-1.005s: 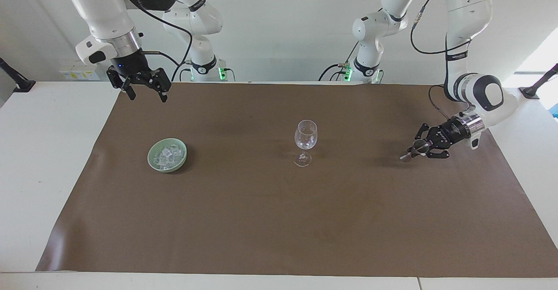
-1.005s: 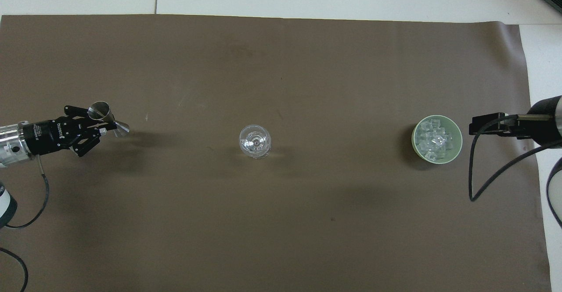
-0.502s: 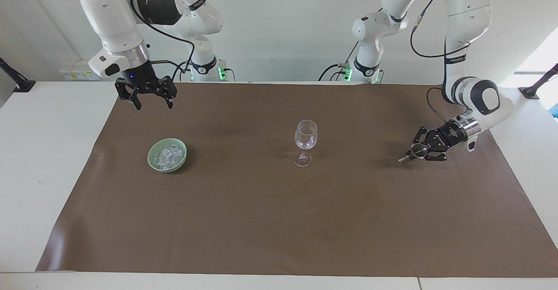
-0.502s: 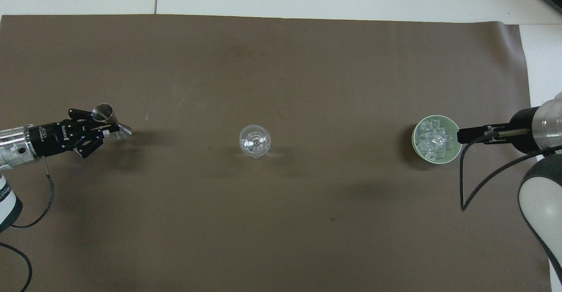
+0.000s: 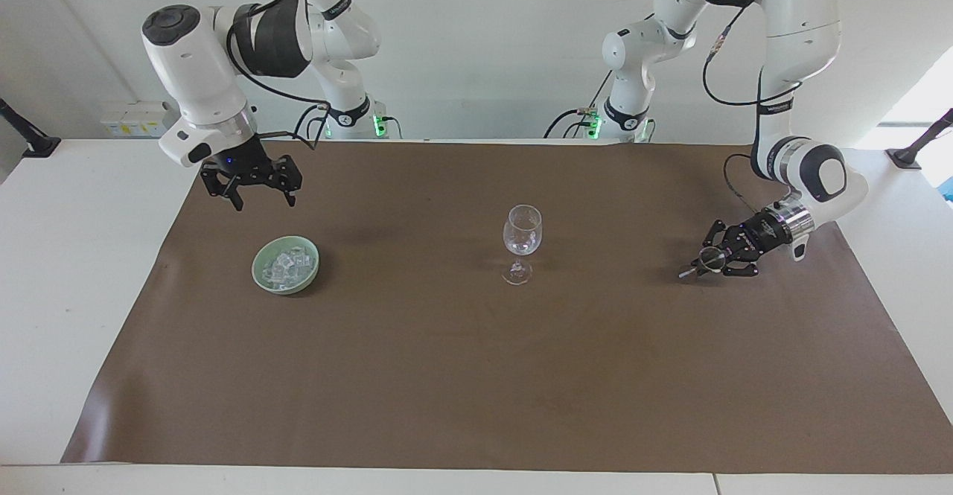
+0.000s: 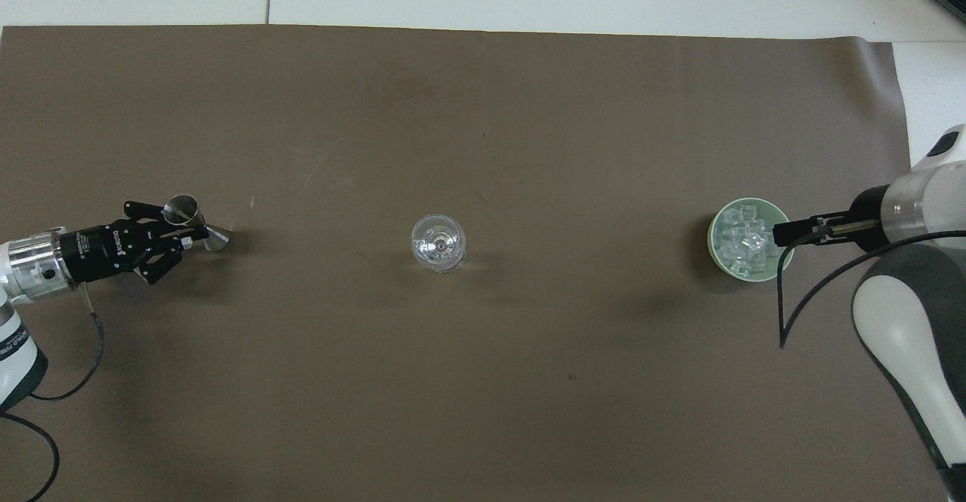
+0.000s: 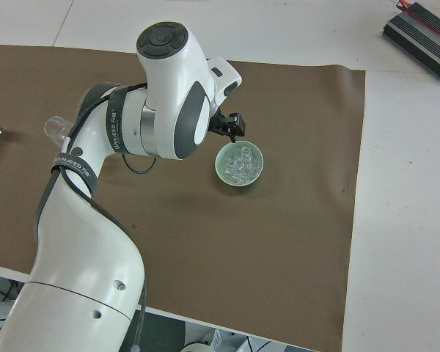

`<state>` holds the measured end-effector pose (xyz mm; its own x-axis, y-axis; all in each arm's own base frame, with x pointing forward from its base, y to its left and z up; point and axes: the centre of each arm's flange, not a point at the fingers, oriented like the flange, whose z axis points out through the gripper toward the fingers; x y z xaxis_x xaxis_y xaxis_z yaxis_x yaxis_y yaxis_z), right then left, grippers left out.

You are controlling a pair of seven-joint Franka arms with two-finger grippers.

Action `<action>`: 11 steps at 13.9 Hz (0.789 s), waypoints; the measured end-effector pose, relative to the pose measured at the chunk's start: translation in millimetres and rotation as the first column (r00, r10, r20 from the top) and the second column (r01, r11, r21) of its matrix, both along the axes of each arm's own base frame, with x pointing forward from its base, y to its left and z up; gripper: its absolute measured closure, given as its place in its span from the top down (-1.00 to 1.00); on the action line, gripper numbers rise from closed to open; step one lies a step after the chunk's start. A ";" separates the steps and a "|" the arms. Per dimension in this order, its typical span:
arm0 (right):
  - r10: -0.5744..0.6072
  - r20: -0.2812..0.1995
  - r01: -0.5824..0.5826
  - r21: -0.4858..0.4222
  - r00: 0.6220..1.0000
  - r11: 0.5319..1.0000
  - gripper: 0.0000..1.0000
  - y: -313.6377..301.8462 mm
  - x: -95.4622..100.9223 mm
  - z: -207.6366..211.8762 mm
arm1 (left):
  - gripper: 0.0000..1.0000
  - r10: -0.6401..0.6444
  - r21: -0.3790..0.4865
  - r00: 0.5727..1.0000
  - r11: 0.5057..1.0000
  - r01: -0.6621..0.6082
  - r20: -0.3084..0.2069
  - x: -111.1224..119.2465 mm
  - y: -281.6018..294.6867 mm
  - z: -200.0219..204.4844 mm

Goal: Pour wine and add ice with both arms

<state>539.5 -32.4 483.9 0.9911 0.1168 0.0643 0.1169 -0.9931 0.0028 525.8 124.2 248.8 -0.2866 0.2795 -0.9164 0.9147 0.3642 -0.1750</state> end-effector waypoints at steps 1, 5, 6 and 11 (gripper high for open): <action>0.007 0.003 -0.007 -0.002 1.000 1.000 1.00 -3.9 4.5 -13.3 | -0.59 -0.006 -0.001 1.000 1.000 0.006 0.015 -2.8 -1.8 -2.9; 0.048 0.017 -0.048 -0.010 0.999 0.999 1.00 -3.5 14.3 -62.4 | -0.58 -0.016 -0.017 0.999 1.000 0.017 0.039 -7.5 -5.3 -6.7; 0.060 0.018 -0.060 -0.012 0.998 0.998 1.00 -3.5 13.9 -70.9 | -0.45 -0.017 -0.020 0.999 1.000 0.018 0.041 -7.5 -5.6 -6.3; 0.102 -0.023 -0.102 -0.011 0.995 0.995 0.85 0.9 13.7 -111.2 | 0.81 -0.020 -0.030 0.999 0.999 0.021 0.046 -7.7 -5.4 -4.3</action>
<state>553.3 -31.4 372.7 0.9752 0.2179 0.0398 0.2176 -0.9760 0.0108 518.2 118.8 244.5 -0.2391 0.2568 -0.9364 0.9291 0.3406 -0.1439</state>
